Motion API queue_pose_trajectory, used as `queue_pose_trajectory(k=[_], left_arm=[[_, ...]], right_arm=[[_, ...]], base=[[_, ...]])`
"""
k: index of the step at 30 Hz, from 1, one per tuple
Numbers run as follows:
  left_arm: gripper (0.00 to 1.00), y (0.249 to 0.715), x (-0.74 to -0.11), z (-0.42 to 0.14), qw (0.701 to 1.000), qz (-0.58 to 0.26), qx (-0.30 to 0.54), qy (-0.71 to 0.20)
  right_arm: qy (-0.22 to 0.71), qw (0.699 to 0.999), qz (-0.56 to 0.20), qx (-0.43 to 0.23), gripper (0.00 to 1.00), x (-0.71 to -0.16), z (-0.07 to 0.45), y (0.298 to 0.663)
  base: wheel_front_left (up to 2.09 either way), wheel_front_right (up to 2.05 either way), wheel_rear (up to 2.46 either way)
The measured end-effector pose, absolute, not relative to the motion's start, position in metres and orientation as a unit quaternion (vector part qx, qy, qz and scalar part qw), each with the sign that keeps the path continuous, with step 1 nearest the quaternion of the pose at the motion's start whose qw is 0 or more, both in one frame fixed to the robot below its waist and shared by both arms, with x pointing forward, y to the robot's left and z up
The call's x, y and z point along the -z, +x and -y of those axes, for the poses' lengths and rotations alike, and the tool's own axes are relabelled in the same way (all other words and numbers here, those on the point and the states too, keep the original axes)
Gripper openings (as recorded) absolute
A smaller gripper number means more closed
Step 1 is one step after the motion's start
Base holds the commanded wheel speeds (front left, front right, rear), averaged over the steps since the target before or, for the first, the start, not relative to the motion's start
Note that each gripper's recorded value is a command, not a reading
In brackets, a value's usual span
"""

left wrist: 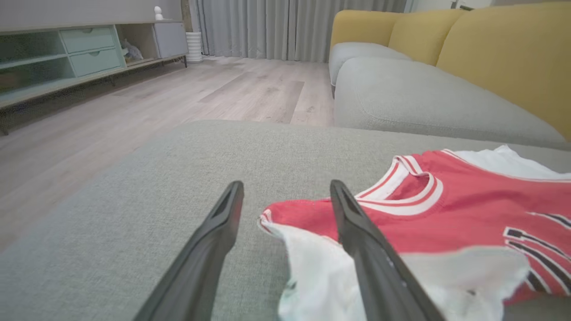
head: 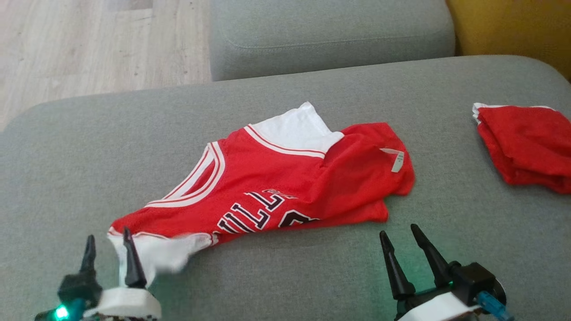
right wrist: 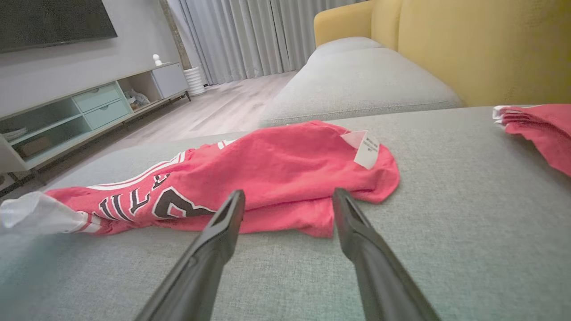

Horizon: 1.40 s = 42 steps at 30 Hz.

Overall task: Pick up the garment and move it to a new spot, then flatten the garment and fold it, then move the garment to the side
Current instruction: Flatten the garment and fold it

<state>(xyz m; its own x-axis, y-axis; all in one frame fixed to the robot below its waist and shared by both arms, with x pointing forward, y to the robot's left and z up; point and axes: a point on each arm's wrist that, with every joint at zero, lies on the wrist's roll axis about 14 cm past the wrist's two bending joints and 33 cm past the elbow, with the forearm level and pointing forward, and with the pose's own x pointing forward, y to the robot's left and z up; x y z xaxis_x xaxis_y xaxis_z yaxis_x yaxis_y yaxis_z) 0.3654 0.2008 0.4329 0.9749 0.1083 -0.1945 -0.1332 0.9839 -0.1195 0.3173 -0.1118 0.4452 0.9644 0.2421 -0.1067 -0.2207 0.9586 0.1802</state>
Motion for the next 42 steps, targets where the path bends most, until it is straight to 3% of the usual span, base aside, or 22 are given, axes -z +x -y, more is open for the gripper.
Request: queue_pose_trajectory(k=[6,14,22,34,37,38,39,41,42], left_arm=[[1.0,0.355,-0.432,-0.2,0.994,-0.092,-0.058,0.005],[1.0,0.324,-0.389,-0.216,0.982,-0.165,-0.083,0.027],[1.0,0.288,-0.358,-0.206,0.972,-0.223,-0.078,0.003],[1.0,0.269,-0.336,-0.19,0.961,-0.264,-0.069,-0.043],[0.77,0.273,-0.333,-0.188,0.96,-0.266,-0.069,-0.054],[0.55,0.274,-0.333,-0.188,0.961,-0.264,-0.068,-0.055],[0.44,0.274,-0.333,-0.188,0.961,-0.264,-0.068,-0.055],[0.0,0.277,-0.333,-0.189,0.961,-0.263,-0.065,-0.058],[0.0,0.278,-0.333,-0.188,0.961,-0.262,-0.063,-0.061]], right_arm=[[0.084,0.986,-0.065,-0.128,1.0,-0.445,0.105,0.318],[0.088,0.986,-0.077,-0.123,1.0,-0.438,0.107,0.319],[0.092,0.985,-0.084,-0.117,1.0,-0.434,0.11,0.321],[0.091,0.984,-0.088,-0.125,1.0,-0.432,0.106,0.325],[0.091,0.984,-0.086,-0.125,1.0,-0.433,0.106,0.325],[0.09,0.984,-0.085,-0.125,1.0,-0.434,0.106,0.325],[0.09,0.984,-0.085,-0.125,1.0,-0.434,0.106,0.325],[0.09,0.984,-0.085,-0.125,1.0,-0.434,0.106,0.325],[0.09,0.984,-0.085,-0.125,1.0,-0.434,0.106,0.325]], base=[[0.0,0.0,0.0],[0.0,0.0,0.0],[0.0,0.0,0.0],[0.0,0.0,0.0],[0.0,0.0,0.0],[0.0,0.0,0.0],[0.0,0.0,0.0],[0.0,0.0,0.0],[0.0,0.0,0.0]])
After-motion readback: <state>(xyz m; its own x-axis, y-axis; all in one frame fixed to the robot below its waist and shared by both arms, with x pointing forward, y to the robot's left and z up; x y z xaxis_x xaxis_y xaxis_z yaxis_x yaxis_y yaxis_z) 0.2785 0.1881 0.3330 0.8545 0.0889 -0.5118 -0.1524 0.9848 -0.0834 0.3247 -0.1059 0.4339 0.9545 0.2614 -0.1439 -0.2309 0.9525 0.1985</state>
